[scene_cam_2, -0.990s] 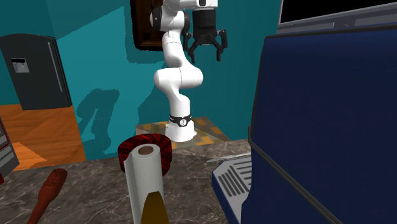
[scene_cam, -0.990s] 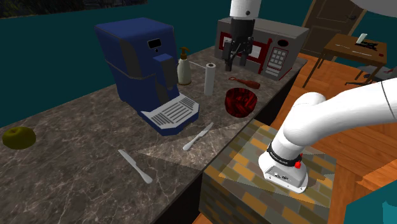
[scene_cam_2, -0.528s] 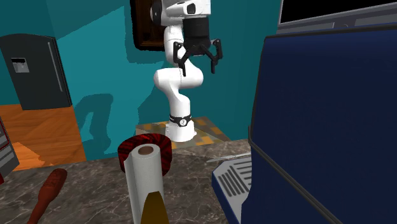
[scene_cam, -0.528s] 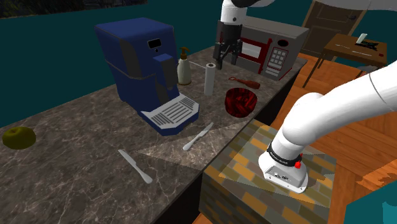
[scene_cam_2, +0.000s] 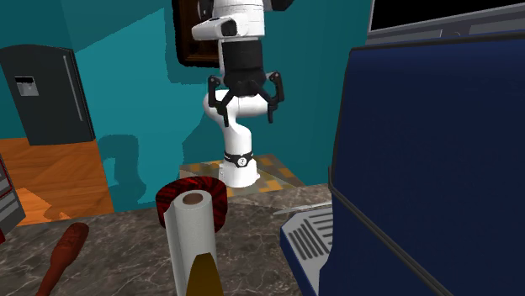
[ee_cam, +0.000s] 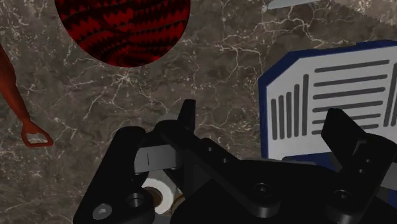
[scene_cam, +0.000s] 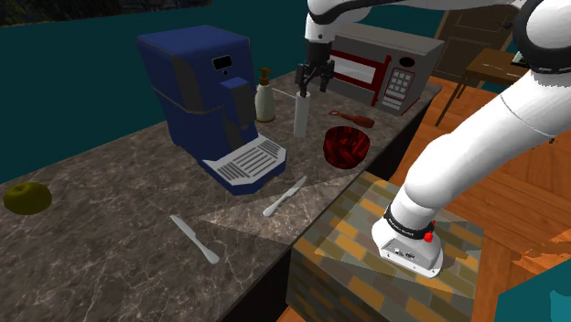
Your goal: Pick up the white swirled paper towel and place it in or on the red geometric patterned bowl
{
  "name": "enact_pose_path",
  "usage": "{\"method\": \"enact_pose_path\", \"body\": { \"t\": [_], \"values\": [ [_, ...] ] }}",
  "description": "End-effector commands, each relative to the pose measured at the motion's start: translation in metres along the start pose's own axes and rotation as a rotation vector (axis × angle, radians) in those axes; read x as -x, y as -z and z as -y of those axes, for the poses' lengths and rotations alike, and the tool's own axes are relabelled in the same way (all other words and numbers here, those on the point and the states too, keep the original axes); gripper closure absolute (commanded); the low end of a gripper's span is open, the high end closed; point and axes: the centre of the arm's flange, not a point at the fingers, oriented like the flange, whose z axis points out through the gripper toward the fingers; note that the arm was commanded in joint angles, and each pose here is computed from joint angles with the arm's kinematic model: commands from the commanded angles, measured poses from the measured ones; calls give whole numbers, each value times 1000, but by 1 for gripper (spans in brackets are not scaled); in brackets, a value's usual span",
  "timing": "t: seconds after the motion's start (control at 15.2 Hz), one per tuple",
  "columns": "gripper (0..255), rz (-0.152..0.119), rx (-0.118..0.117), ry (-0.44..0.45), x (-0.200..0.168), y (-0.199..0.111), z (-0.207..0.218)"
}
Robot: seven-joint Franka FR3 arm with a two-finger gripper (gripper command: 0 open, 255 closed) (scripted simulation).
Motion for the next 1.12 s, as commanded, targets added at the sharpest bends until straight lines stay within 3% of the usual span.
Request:
{"method": "enact_pose_path", "body": {
  "t": [0.0,0.92,1.06],
  "values": [
    [0,-6,2,-15,-20,-8,-13],
    [0,-43,8,-121,-167,-55,-106],
    [0,-44,8,-122,-169,-61,-107]
  ]
}}
